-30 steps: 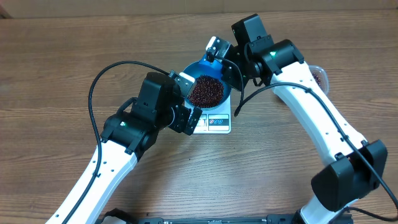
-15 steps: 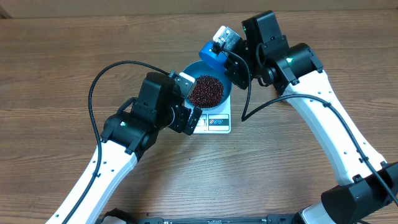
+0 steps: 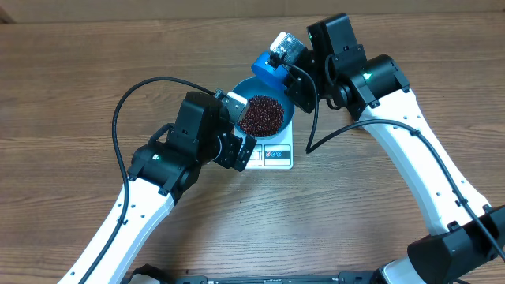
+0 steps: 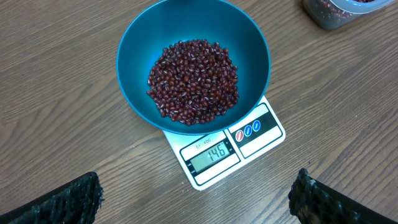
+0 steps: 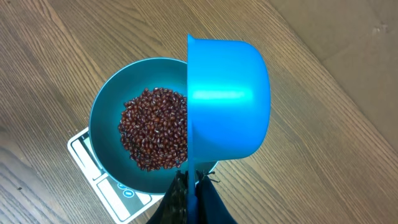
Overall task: Scoop item into bowl and weigh 150g on scale
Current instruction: 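Move the empty scoop with the right gripper back to the container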
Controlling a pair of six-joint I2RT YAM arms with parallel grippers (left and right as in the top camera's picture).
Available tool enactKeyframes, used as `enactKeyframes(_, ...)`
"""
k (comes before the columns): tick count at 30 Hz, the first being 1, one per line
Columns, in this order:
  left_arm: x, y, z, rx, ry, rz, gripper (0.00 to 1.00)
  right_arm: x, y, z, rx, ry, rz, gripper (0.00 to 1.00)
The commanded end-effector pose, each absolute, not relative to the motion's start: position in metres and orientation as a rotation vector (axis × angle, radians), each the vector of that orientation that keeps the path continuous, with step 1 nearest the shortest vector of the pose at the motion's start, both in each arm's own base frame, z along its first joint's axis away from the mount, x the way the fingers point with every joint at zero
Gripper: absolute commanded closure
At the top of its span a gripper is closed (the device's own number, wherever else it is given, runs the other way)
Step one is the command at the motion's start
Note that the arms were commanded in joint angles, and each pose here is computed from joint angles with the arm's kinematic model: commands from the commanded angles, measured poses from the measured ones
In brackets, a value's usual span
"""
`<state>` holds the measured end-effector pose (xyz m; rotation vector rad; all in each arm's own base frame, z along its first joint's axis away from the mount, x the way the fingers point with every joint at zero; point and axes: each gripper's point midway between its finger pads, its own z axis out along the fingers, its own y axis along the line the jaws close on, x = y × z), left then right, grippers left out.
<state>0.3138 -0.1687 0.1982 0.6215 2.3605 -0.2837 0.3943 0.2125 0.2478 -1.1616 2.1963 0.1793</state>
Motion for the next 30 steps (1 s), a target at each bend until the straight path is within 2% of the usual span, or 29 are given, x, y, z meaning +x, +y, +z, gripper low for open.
enactKeyframes(1,0.316,-0.167,0.199,0.63,2.352,-0.27,0.01,0.395,0.214,0.271,-1.135,2.142,0.187,0.96)
enactKeyframes(23,0.316,-0.167,0.199,0.63,2.352,-0.27,0.0,0.401,0.208,0.266,-1.12,2.162,0.135,0.96)
enactKeyframes(26,0.316,-0.167,0.199,0.631,2.352,-0.27,0.0,0.417,0.182,0.268,-0.944,2.231,-0.036,0.96)
enactKeyframes(30,0.316,-0.167,0.199,0.631,2.352,-0.271,0.01,0.44,0.129,0.277,-0.532,2.306,-0.228,0.96)
